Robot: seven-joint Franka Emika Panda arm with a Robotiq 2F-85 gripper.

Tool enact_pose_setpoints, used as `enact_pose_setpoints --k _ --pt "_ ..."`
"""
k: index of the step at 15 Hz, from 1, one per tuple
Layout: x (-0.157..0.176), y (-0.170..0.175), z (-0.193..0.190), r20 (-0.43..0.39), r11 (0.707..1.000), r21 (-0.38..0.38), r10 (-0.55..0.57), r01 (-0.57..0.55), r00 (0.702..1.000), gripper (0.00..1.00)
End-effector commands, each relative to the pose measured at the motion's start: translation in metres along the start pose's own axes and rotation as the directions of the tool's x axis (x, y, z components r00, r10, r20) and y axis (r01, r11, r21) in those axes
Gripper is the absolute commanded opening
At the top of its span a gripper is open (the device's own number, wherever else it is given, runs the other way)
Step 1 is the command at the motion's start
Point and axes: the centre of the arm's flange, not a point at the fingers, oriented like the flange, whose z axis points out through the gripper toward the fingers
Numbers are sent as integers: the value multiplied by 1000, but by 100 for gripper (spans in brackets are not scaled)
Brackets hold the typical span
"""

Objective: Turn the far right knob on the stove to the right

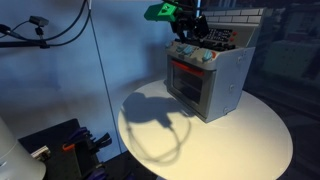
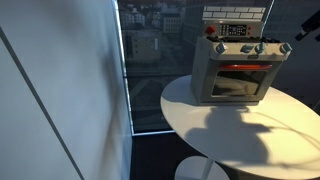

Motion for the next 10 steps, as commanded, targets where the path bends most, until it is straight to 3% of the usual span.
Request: enact_pose_setpoints --k 1,10 --pt "20 10 15 -28 1000 3 9 -9 1000 100" --pt "37 12 42 -29 1000 2 -9 9 1000 100"
